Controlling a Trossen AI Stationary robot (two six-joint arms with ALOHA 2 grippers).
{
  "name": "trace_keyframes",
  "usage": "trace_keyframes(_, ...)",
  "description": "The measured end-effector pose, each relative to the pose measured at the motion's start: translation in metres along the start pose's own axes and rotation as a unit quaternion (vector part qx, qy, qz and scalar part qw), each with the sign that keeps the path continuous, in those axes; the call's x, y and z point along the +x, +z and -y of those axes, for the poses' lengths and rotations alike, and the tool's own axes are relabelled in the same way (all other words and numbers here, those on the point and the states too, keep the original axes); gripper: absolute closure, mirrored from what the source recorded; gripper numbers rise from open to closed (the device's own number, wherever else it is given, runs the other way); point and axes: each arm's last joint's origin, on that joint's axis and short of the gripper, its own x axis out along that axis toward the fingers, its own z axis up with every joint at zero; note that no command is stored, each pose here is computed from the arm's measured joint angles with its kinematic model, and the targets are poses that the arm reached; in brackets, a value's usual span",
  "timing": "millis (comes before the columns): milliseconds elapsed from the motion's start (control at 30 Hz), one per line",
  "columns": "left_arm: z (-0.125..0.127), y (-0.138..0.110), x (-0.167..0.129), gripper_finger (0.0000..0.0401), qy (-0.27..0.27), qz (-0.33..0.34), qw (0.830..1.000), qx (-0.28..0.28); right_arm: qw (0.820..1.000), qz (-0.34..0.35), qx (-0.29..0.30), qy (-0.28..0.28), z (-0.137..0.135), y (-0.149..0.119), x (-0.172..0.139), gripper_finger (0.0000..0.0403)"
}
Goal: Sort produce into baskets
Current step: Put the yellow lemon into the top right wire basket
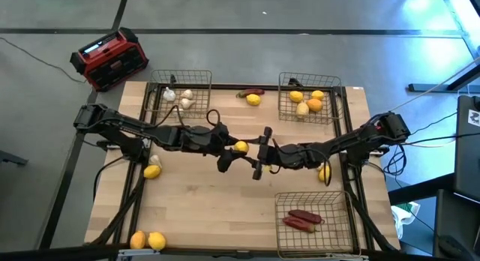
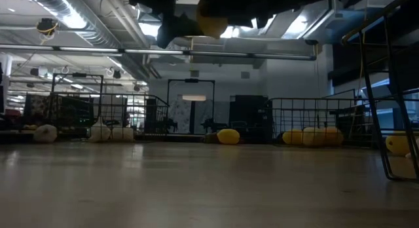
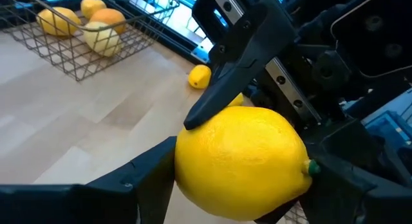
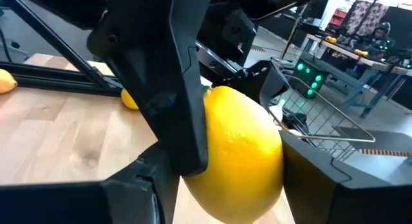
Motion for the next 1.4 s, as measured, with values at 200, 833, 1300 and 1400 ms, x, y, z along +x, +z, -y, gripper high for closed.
trace_keyframes(200,-0.002,0.000,0.000,0.0086,0.015,0.006,1.000,-0.016,1.000,0.000,0.007,-0.002,0.000,0.000,0.000,0.0194)
trace_keyframes(833,-0.017,0.013,-0.058,0.0064,0.129,-0.039,0.988,0.072,0.999,-0.025,0.003,-0.028,0.007,0.004,-0.006,0.0194)
trace_keyframes(1300,-0.009,-0.027,-0.027,0.0064,0.136,-0.117,0.979,0.099,0.979,-0.159,-0.044,-0.117,0.056,0.041,-0.043,0.0194)
trace_keyframes(1400,-0.006,-0.032,-0.020,0.0064,0.131,-0.117,0.979,0.102,0.970,-0.196,-0.028,-0.143,0.077,0.045,-0.049,0.0194)
